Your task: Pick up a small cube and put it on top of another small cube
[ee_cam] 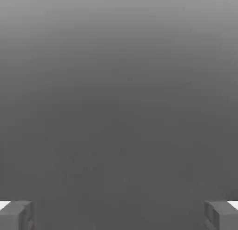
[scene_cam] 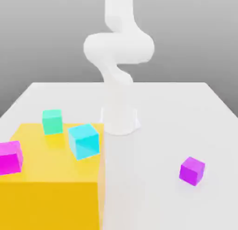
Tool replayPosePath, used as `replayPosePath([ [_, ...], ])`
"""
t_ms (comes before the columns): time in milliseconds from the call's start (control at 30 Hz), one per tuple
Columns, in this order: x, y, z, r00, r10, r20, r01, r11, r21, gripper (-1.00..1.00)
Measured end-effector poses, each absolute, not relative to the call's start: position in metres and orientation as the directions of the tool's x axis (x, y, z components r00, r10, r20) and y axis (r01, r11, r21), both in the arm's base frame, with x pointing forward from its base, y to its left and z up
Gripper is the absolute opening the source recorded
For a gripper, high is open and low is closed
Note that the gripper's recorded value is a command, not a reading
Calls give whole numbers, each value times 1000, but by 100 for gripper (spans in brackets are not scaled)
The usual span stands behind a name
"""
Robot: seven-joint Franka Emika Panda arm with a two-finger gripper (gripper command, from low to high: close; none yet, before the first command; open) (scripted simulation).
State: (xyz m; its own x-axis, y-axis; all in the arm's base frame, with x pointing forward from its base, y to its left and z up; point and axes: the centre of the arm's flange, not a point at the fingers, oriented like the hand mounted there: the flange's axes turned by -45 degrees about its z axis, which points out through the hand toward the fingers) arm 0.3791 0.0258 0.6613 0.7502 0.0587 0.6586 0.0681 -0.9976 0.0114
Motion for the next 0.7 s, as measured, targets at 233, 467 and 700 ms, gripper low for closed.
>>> replayPosePath([
  [233, 427, 117, 493, 838, 313, 447, 325, -944, 52, 0],
  [467, 394, 193, 332, 801, 557, 219, 562, -826, 47, 0],
  [700, 313, 230, 199, 669, 743, 13, 743, -669, 5, 0],
])
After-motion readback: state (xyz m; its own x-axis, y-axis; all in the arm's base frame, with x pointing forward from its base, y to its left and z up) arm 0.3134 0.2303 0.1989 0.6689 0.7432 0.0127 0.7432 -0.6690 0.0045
